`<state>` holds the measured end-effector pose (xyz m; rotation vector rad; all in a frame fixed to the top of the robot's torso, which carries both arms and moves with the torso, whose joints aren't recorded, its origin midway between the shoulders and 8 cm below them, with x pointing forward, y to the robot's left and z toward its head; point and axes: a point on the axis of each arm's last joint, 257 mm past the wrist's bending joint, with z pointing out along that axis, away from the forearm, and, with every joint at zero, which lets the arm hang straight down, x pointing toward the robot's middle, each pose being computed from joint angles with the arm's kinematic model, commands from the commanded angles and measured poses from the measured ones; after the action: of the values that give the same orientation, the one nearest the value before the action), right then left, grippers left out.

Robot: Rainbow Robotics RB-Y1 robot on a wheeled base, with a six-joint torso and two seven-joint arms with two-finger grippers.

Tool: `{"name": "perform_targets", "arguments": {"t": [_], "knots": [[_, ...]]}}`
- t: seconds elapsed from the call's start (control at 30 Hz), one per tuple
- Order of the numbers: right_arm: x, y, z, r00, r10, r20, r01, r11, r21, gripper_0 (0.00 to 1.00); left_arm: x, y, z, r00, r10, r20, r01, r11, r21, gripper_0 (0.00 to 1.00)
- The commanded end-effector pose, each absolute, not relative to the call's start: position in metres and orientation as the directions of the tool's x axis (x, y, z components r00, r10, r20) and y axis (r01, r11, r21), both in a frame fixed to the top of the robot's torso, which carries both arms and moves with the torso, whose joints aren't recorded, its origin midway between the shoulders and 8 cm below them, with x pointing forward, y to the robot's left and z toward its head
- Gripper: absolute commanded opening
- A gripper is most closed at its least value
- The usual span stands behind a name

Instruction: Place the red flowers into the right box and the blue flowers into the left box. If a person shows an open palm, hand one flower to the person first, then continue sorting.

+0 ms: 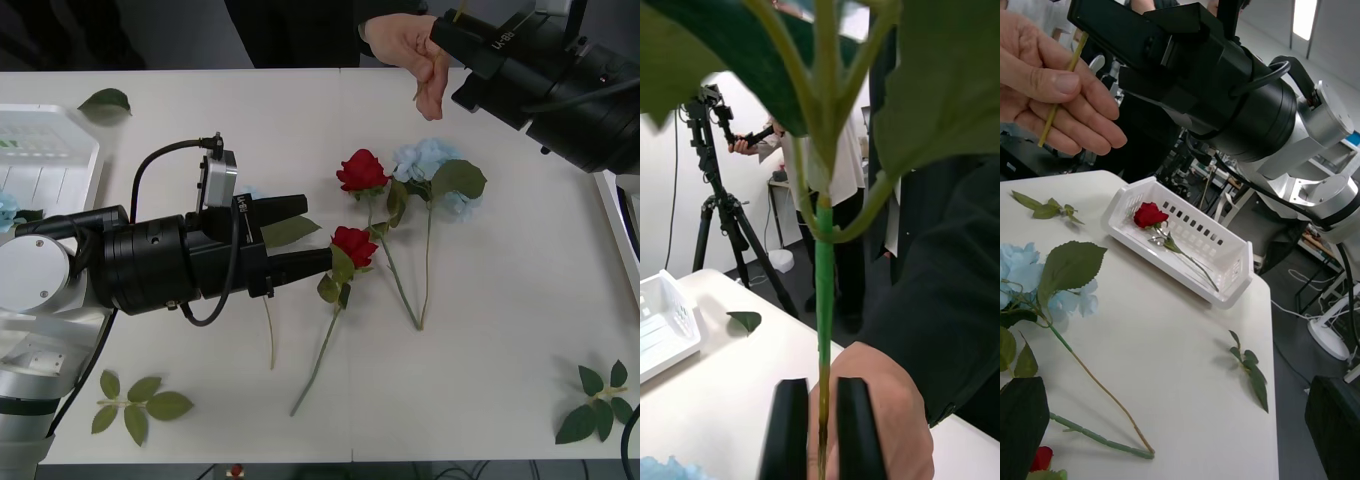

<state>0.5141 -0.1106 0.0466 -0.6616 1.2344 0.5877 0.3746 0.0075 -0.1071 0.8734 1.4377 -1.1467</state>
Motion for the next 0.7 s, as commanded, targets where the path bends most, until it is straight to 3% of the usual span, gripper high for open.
{"name": "perform_targets", "arguments": {"t": [0.03,0.43,0.7], "knots": [[0.509,-0.111,0.067,0.29,0.047,-0.956,-0.715,0.675,-0.184,0.99,0.375,0.015,-0.093,-0.174,-0.066,-0.982,0.942,0.278,-0.186,1.0],[0.501,-0.109,0.067,0.274,0.083,-0.958,-0.743,0.651,-0.156,1.0,0.375,0.014,-0.091,-0.172,-0.069,-0.983,0.944,0.274,-0.185,1.0],[0.486,-0.134,0.054,0.234,0.016,-0.972,-0.776,0.605,-0.177,1.0,0.375,0.015,-0.092,-0.174,-0.067,-0.983,0.943,0.275,-0.186,1.0]]}}
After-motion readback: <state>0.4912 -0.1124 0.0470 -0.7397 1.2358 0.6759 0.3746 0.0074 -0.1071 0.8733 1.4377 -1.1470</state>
